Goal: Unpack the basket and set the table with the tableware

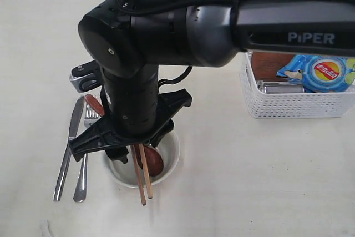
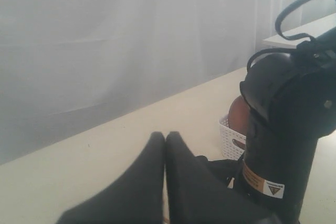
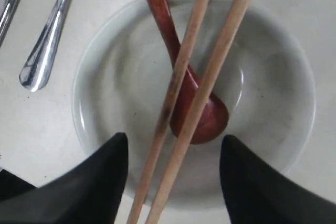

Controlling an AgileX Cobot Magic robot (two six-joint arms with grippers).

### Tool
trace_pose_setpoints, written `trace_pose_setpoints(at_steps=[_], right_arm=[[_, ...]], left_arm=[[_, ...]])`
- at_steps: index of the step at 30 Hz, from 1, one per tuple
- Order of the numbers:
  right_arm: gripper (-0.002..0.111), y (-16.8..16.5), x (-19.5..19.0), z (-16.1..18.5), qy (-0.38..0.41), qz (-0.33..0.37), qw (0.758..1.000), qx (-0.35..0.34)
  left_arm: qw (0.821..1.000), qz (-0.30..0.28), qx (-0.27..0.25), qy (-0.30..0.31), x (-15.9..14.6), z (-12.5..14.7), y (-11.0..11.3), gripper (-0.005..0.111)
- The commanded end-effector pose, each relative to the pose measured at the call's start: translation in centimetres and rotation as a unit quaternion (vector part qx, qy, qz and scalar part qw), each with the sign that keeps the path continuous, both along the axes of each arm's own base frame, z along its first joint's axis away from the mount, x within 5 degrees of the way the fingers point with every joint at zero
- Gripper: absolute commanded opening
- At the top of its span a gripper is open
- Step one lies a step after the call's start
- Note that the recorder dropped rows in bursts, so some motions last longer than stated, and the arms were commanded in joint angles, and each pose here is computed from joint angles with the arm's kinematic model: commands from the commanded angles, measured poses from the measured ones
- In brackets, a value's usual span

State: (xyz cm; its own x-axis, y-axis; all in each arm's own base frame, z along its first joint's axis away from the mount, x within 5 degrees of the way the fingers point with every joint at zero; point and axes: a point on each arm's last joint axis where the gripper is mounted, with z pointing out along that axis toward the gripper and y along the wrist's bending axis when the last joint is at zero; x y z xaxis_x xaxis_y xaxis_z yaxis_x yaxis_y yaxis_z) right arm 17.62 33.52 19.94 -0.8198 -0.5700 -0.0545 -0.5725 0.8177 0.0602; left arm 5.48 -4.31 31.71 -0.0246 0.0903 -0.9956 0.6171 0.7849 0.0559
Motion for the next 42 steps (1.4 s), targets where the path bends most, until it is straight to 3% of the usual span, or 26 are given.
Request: trace_pose_setpoints(at_steps=[1, 22, 31, 38, 42], right_arm=[[0.051, 0.4, -0.3, 0.1, -0.014, 0.0, 1.0, 0.003], [0.05, 0.7, -0.1, -3.4, 0.011, -0.018, 0.999, -0.05], [0.05, 0.6, -0.1, -3.3, 0.007, -0.015, 0.999, -0.051], [0.027, 0.6, -0.1, -3.3, 0.007, -0.015, 0.999, -0.051], [0.026, 0.6, -0.1, -3.3, 0.007, -0.015, 0.999, -0.052]], left_arm=[[1.0, 0.002, -0.004, 0.003, 0.0, -0.1, 0.0, 0.0], [1.0, 0.002, -0.004, 0.003, 0.0, -0.1, 0.0, 0.0], [1.0, 0.002, -0.004, 0.003, 0.0, -0.1, 0.0, 0.0], [1.0, 0.002, -0.004, 0.003, 0.0, -0.1, 0.0, 0.0], [1.0, 0.002, -0.004, 0.003, 0.0, -0.1, 0.0, 0.0]])
